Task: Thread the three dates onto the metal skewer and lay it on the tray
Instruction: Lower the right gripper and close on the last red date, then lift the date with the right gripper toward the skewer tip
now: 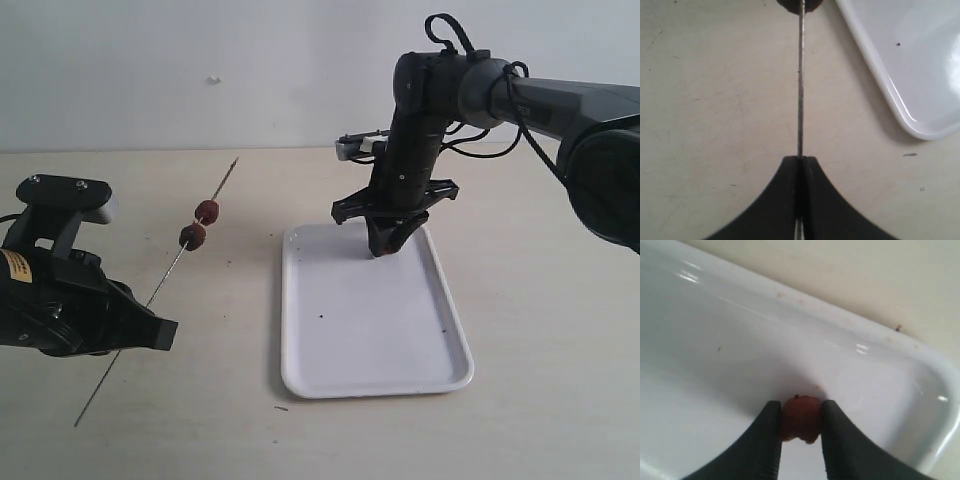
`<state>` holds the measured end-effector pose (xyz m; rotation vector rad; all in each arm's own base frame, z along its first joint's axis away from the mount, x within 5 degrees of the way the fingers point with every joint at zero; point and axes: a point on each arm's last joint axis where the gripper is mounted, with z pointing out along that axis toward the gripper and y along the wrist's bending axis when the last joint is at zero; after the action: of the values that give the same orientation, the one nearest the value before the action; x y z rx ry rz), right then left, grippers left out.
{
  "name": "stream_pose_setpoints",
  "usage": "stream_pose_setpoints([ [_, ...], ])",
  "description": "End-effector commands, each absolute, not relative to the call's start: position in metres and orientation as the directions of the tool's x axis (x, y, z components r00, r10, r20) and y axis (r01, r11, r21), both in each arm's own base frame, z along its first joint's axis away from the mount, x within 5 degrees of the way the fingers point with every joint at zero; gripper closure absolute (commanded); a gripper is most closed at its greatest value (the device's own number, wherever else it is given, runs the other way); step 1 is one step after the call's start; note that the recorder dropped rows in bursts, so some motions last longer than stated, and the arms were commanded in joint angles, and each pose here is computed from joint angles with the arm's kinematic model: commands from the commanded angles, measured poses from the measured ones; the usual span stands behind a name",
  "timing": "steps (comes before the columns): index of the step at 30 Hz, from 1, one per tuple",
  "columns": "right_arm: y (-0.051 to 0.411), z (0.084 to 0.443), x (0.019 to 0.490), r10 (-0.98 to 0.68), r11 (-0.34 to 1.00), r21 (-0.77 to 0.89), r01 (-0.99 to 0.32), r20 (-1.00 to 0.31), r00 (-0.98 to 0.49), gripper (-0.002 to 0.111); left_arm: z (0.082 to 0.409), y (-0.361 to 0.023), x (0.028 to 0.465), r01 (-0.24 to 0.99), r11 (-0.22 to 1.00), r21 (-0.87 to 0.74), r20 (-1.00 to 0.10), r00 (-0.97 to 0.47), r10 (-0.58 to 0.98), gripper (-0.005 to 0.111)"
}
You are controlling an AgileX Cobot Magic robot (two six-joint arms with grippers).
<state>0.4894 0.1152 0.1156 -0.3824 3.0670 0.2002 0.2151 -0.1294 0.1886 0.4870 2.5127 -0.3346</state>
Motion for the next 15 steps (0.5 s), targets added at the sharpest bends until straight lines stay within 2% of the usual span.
stream_pose_setpoints([
  [1,0.115,0.116,0.489,-0.236,0.963,0.122,-0.241,-0.061,-0.970,0.084,0.191,-0.129,0.215,0.402,0.905,-0.139,-0.580,-0.774,0.254,0.107],
  [7,0.115,0.116,0.489,-0.236,0.963,0.122,-0.241,-0.061,-0.970,0.086,0.191,-0.129,0.215,0.400,0.905,-0.141,-0.579,-0.775,0.252,0.107],
  [15,0.116,0.150,0.488,-0.268,0.950,0.129,-0.285,-0.133,-0.954,0.086,0.191,-0.129,0.215,0.399,0.906,-0.143,-0.579,-0.776,0.251,0.107],
])
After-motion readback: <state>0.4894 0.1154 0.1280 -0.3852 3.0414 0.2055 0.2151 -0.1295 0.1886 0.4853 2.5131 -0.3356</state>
